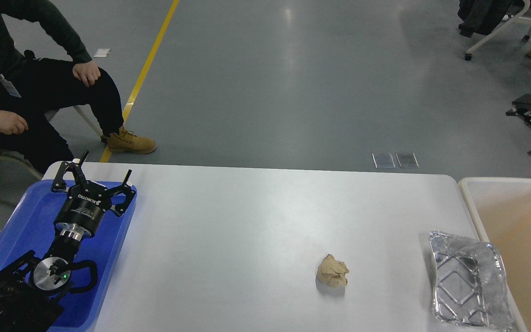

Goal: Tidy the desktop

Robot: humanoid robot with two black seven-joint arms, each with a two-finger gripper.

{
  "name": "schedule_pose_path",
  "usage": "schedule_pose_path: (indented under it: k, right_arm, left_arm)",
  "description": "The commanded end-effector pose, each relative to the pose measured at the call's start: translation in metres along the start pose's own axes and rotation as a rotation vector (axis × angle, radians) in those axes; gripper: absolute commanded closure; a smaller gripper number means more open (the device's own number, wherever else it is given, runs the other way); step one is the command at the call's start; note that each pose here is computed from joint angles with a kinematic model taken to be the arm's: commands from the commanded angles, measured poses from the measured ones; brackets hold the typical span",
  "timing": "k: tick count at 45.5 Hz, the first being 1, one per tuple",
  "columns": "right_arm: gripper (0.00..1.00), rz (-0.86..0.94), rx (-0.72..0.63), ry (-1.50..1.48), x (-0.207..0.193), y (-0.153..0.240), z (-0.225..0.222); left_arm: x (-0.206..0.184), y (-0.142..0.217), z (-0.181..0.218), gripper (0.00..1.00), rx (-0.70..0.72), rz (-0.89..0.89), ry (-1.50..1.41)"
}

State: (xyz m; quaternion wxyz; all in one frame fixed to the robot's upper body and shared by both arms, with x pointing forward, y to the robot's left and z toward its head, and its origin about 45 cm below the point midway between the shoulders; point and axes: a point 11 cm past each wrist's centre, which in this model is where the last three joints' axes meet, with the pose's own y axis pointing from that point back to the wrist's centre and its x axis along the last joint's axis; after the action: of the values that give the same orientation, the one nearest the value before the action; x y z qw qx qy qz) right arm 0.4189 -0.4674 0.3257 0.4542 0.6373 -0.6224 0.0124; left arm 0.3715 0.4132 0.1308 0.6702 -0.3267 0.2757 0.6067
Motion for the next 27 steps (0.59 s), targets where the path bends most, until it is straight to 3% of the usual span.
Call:
schedule_pose_path:
  k: [1,14,27]
  right_arm:
    - [0.00,-0.049,0.008,0.158,-0.013,0.009,-0.018]
    - [0.00,-0.128,0.038,0.321,-0.041,0.025,-0.071]
    - [0.00,-0.288,0.045,0.432,-0.092,0.039,-0.086]
  left_arm:
    - [-0.001,-0.001,0.000,0.01,0.001,-0.003,-0.001]
    - [0.000,0.000,0.000,0.01,0.000,-0.001,0.001]
    - [0.000,0.000,0.000,0.01,0.000,0.000,0.000]
